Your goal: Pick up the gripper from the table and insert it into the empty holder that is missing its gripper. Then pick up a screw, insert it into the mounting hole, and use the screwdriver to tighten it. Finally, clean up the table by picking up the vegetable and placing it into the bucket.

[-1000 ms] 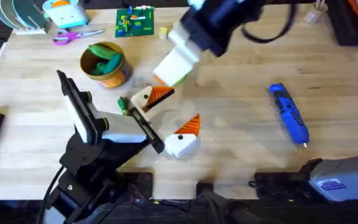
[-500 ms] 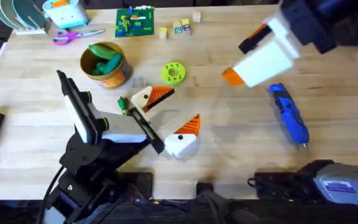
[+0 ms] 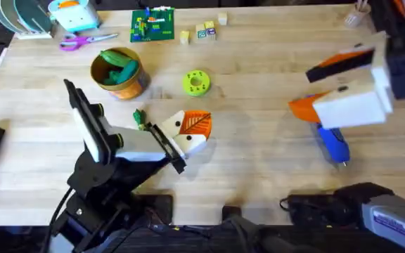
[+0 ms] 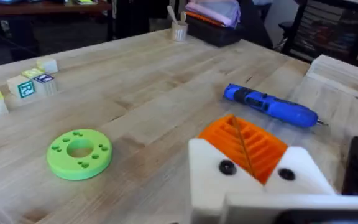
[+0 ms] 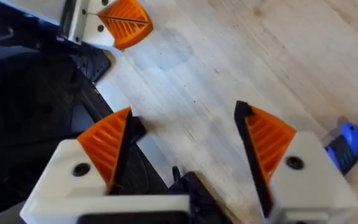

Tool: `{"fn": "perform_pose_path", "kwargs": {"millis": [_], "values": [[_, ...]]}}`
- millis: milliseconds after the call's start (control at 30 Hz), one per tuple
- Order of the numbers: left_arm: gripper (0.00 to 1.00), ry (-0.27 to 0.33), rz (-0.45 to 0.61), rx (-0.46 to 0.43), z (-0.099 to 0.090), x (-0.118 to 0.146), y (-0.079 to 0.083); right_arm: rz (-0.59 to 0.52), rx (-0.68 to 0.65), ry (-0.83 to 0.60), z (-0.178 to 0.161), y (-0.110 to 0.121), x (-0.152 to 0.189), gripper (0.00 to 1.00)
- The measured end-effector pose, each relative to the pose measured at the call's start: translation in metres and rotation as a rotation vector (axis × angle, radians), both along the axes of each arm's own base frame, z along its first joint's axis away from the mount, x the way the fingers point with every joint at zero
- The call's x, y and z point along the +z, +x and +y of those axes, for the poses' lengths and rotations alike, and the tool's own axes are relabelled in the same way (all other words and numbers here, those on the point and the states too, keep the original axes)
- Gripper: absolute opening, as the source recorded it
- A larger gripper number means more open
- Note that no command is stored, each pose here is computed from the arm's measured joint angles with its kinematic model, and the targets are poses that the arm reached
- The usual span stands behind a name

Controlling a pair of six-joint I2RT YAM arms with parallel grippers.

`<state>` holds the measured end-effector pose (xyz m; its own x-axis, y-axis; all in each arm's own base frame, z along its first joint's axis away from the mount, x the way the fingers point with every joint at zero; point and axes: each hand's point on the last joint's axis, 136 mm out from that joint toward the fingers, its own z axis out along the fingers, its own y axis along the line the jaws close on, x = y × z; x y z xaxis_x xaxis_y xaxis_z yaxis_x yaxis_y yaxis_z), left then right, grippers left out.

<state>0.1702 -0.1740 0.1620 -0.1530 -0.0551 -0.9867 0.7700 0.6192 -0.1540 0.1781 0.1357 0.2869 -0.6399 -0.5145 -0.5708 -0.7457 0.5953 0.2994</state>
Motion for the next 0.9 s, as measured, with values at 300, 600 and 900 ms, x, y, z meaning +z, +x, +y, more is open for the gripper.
{"fn": "perform_pose_path", "kwargs": {"millis": [300, 600, 900], "values": [[0.006, 0.000, 0.000, 0.000, 0.000, 0.000, 0.000, -0.064, -0.037, 0.035, -0.010, -0.022, -0.006, 0.956], [0.006, 0.000, 0.000, 0.000, 0.000, 0.000, 0.000, 0.047, -0.210, -0.132, -0.049, 0.000, -0.066, 0.961], [0.006, 0.000, 0.000, 0.000, 0.000, 0.000, 0.000, 0.199, -0.275, -0.291, -0.077, 0.037, -0.125, 0.959]]}}
